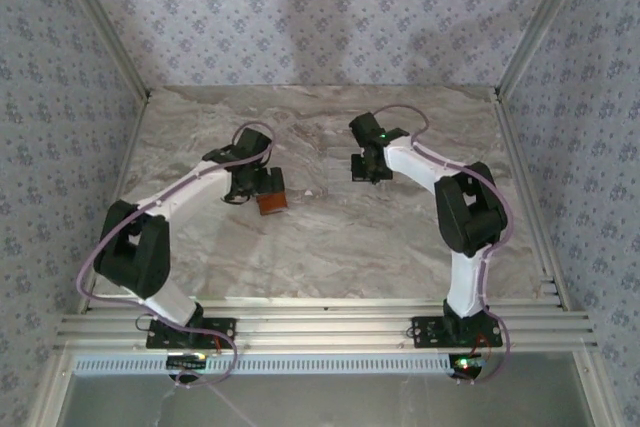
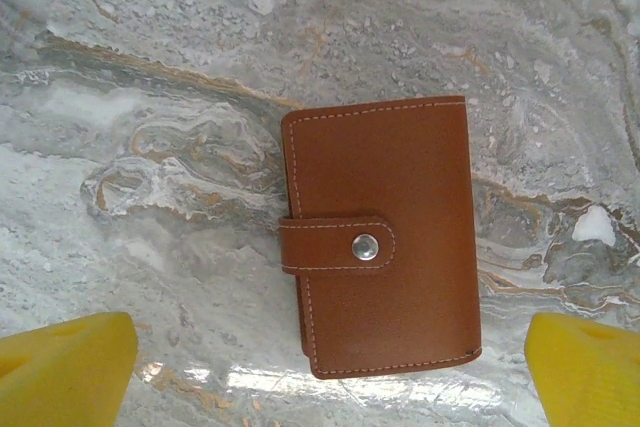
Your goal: Take the credit cards out of the card holder
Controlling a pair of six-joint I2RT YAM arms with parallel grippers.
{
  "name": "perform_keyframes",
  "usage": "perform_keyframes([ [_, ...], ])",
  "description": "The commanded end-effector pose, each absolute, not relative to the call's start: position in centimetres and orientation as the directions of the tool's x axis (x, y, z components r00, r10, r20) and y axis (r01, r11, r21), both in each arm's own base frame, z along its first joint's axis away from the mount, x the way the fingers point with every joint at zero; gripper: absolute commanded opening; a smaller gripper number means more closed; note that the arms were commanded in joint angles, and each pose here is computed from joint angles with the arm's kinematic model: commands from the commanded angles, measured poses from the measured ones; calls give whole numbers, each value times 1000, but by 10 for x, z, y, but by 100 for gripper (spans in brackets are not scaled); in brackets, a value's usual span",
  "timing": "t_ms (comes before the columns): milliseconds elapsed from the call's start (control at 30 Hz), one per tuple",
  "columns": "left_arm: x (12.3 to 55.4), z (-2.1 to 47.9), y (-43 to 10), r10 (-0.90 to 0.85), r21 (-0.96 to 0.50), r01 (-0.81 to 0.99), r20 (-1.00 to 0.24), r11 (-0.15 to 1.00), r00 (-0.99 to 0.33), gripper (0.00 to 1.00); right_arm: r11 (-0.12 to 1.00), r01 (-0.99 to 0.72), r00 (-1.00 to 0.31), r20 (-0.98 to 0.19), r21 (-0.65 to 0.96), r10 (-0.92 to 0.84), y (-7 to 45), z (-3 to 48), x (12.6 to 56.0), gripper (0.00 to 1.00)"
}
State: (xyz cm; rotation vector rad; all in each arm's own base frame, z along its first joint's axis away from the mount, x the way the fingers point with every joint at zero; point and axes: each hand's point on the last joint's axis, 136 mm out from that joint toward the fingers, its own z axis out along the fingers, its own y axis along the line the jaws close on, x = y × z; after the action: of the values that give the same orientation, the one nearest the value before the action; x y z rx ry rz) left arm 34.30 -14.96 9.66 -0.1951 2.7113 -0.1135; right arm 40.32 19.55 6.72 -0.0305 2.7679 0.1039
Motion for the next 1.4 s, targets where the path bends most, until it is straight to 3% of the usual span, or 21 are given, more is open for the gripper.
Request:
perform_keyframes([
  [0,341,95,-150,-131,-55,-119,-358,991,-925,100,997,59,-919,-389,41,70,197,75,408,13],
  [400,349,68,-155,-135,9,-142,-266,990,-955,99,997,67,-922,-378,48,80,201,62,409,17],
  [567,354,63,-154,-143,31,-156,-255,987,-956,100,996,59,-923,-377,63,79,202,69,405,30],
  [800,360,55,-154,-183,34,-196,-236,980,-954,100,992,44,-917,-389,117,86,203,96,394,56],
  [1367,367,26,-171,-212,-31,-210,-180,977,-961,98,988,9,-900,-430,152,75,195,140,373,58],
])
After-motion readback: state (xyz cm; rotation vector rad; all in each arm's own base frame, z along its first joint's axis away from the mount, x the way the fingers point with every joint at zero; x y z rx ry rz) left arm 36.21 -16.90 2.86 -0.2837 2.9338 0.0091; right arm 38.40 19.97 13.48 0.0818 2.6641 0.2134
